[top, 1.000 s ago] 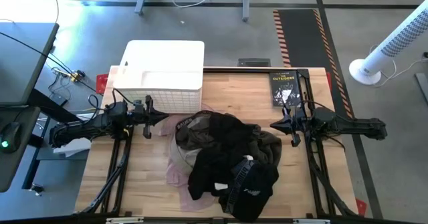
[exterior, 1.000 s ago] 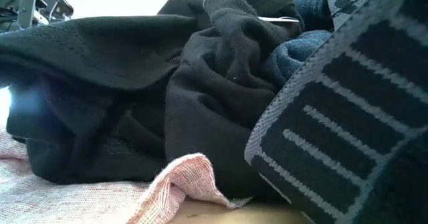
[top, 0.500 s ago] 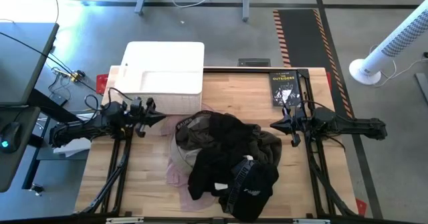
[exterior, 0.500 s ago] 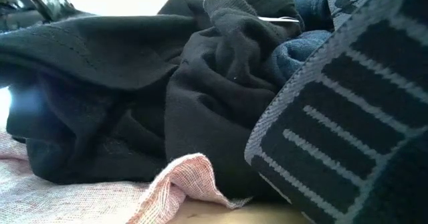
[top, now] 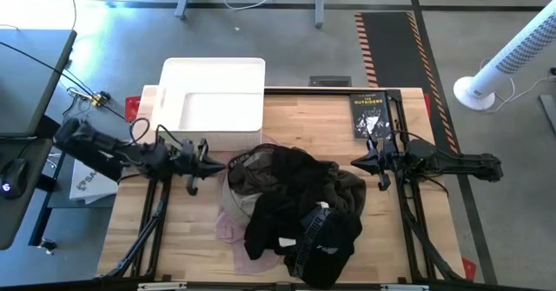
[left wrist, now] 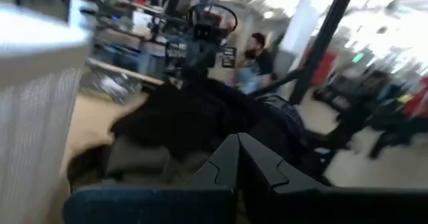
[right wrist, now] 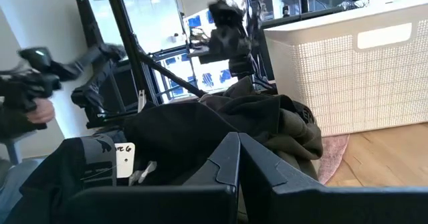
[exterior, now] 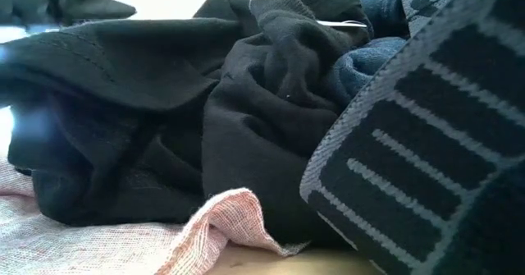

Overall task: Sort clothes
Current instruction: Put the black shirt into the white laundry bin

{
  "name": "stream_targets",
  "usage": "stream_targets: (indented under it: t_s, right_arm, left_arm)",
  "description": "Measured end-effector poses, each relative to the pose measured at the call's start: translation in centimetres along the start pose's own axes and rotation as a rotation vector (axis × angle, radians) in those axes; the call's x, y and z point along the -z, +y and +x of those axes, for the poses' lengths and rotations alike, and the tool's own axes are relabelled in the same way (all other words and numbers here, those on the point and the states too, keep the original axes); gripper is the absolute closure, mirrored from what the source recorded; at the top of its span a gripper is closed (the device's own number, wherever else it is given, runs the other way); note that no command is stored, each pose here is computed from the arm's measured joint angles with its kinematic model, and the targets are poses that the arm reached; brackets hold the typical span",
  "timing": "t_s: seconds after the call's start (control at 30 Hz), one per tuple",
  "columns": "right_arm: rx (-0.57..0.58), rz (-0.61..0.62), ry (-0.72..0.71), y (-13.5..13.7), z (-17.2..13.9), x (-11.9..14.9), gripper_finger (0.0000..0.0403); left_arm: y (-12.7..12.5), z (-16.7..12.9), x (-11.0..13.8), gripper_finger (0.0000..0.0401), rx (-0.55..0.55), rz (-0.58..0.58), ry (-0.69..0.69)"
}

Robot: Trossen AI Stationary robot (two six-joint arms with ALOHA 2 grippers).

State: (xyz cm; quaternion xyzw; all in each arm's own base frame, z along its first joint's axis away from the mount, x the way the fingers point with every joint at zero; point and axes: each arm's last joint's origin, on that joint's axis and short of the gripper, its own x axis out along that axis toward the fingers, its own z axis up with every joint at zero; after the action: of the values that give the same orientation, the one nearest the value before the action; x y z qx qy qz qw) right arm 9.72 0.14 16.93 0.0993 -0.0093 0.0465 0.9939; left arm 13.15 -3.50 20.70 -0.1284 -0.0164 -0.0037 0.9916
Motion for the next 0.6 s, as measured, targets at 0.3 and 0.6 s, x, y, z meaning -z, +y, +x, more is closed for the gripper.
stream_targets:
  t_s: [0.3, 0.6]
  right_arm:
    - [0.000, 0.000, 0.001, 0.0, 0.0, 0.0, 0.0402]
    - [0.000, 0.000, 0.000, 0.0, 0.0, 0.0, 0.0402]
  left_arm:
    - [-7.9, 7.8, -8.6, 0.0401, -0.139, 0.357, 0.212]
    - [-12.1, 14.0, -7.1, 0.0398, -0.059, 0.430, 0.310]
